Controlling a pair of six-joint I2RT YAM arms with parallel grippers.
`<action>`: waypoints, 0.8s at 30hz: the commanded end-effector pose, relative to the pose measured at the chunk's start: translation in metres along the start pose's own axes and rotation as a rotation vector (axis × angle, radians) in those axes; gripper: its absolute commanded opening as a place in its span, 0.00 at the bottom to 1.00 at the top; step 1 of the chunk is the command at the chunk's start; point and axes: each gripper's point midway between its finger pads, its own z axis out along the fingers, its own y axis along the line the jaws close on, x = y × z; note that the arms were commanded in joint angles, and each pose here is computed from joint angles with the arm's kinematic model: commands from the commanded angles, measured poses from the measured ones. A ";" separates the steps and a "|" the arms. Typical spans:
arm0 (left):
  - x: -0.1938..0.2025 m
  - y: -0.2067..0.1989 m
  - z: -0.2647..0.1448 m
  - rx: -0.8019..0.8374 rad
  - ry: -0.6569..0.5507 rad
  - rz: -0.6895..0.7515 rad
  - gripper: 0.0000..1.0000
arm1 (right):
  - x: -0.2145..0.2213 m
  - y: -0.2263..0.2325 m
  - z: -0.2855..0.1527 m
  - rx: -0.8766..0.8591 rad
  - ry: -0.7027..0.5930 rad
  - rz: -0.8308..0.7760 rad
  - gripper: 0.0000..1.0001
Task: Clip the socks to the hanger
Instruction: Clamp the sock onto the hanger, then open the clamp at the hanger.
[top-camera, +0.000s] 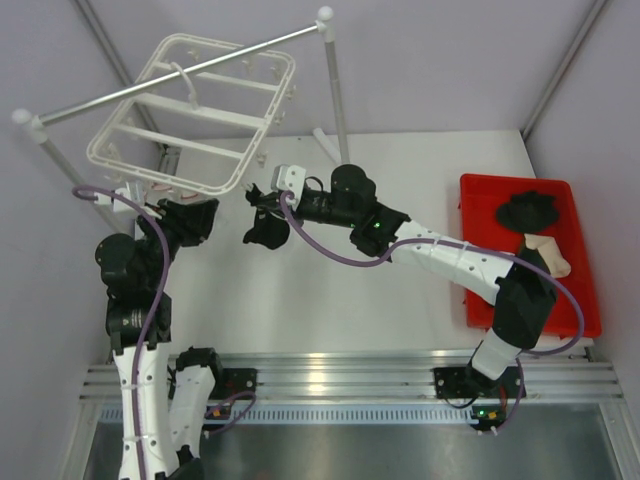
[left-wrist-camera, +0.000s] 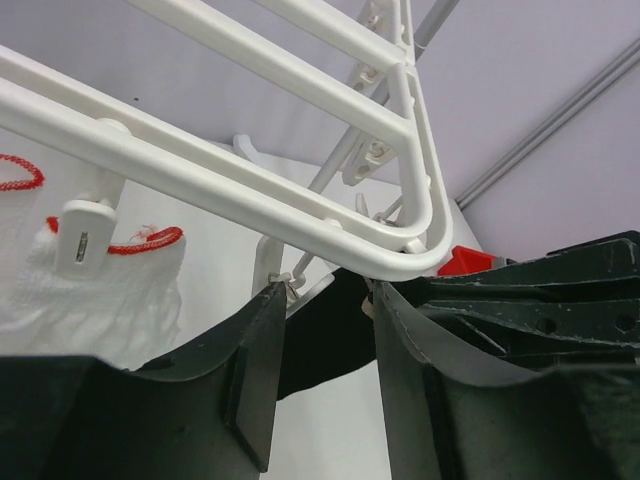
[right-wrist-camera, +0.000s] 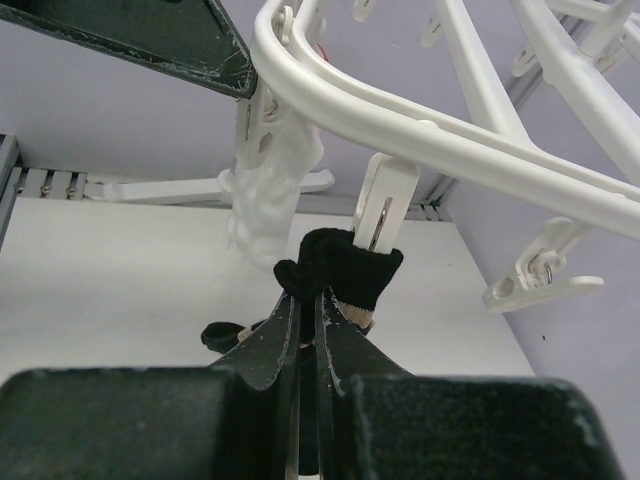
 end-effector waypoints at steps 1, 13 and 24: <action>-0.008 0.008 0.004 -0.035 -0.032 0.039 0.45 | -0.042 -0.009 -0.012 0.013 -0.086 -0.022 0.00; -0.013 0.003 0.008 -0.007 -0.041 0.039 0.07 | -0.033 -0.010 -0.014 0.017 -0.047 -0.033 0.00; -0.012 -0.006 0.005 0.014 -0.004 0.018 0.00 | -0.045 -0.017 -0.039 0.063 -0.024 -0.055 0.39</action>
